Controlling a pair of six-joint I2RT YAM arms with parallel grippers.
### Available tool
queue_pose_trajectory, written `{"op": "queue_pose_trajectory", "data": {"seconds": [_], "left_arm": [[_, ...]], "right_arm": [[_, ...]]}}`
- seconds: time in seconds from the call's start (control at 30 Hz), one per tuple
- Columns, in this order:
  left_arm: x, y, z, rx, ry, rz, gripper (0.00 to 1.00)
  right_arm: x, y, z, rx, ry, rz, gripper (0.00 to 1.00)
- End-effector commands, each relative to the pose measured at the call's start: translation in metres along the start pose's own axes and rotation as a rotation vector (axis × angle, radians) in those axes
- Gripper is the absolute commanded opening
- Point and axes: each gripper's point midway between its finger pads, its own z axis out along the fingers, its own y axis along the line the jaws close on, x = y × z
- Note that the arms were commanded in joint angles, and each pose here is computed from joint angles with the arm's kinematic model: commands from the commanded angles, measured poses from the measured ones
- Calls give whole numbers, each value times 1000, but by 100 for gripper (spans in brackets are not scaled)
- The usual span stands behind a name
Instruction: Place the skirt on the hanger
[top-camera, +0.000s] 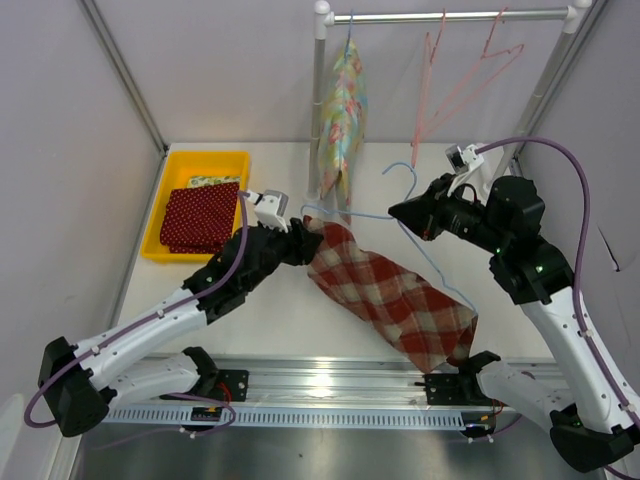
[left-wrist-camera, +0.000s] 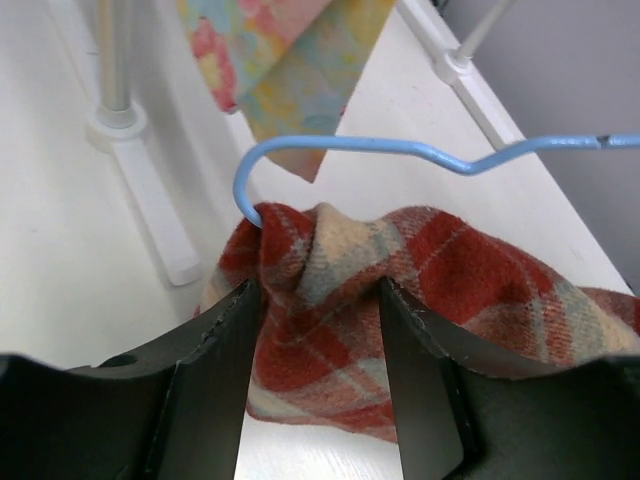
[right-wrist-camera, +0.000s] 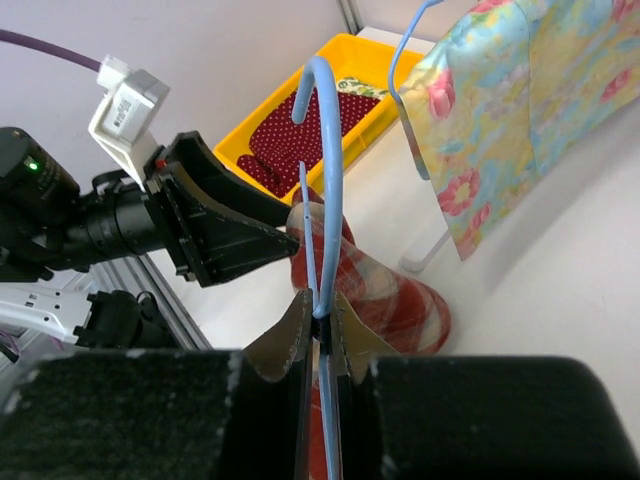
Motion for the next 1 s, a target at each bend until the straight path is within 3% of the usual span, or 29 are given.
{"op": "queue_pose_trajectory", "data": {"seconds": [0.0, 0.17, 0.2, 0.33, 0.6, 0.87, 0.97], "left_arm": [[-5, -13, -3, 93, -45, -13, 56], [0, -14, -5, 115, -37, -14, 38], [-1, -14, -6, 112, -39, -16, 26], [0, -8, -6, 79, -37, -17, 0], [-7, 1, -12, 24, -55, -31, 0], [8, -20, -19, 142, 40, -15, 1], [-7, -20, -29, 139, 3, -24, 16]], "right_arm": [[-49, 32, -20, -82, -140, -51, 0], [-59, 37, -26, -82, -155, -54, 0], [-62, 38, -27, -80, -159, -57, 0], [-70, 44, -36, -78, -170, -64, 0], [-74, 37, -56, 1, -188, -86, 0], [-74, 30, -77, 103, -122, -67, 0], [-64, 25, -81, 145, -42, -40, 0]]}}
